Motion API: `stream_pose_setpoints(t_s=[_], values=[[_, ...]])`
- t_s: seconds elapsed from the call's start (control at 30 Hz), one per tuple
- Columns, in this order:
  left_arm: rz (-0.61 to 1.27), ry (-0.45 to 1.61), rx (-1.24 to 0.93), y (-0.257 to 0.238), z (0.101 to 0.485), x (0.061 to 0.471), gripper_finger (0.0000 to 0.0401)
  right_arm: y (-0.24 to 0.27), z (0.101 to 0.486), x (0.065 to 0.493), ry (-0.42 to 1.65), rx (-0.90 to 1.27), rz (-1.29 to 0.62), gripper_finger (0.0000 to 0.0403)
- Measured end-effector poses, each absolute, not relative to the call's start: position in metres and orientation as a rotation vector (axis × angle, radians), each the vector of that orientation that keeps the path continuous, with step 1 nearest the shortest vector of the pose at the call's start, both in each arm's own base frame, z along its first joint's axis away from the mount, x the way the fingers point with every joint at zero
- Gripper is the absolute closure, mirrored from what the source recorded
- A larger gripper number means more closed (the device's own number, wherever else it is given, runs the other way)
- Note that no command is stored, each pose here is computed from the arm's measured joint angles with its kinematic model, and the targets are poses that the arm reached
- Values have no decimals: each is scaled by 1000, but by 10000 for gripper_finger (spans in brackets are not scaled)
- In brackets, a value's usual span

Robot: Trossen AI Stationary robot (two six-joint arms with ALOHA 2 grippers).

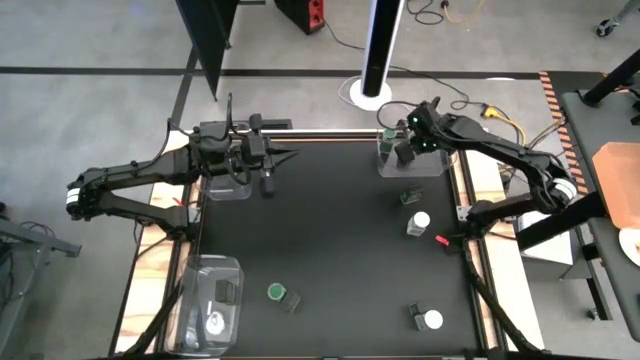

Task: Sort spices by type
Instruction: Adjust the green seasoning bottles in the top right transparent bin

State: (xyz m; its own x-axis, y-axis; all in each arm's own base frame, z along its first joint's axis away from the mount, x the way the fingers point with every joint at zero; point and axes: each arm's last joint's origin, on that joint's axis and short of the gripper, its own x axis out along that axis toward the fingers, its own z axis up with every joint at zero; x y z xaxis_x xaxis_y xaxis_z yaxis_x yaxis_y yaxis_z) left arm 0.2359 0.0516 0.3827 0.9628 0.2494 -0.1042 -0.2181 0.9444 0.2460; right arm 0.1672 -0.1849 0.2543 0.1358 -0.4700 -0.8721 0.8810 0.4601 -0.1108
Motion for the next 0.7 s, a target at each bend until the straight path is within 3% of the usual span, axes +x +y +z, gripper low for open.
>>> stream_pose_setpoints(t_s=[0.27, 0.7], values=[[237, 135, 235, 52, 383, 236, 401, -187, 229, 169, 1070, 520, -1048, 394], [236, 136, 241, 52, 382, 236, 401, -198, 221, 176, 1040, 447, -1100, 394]])
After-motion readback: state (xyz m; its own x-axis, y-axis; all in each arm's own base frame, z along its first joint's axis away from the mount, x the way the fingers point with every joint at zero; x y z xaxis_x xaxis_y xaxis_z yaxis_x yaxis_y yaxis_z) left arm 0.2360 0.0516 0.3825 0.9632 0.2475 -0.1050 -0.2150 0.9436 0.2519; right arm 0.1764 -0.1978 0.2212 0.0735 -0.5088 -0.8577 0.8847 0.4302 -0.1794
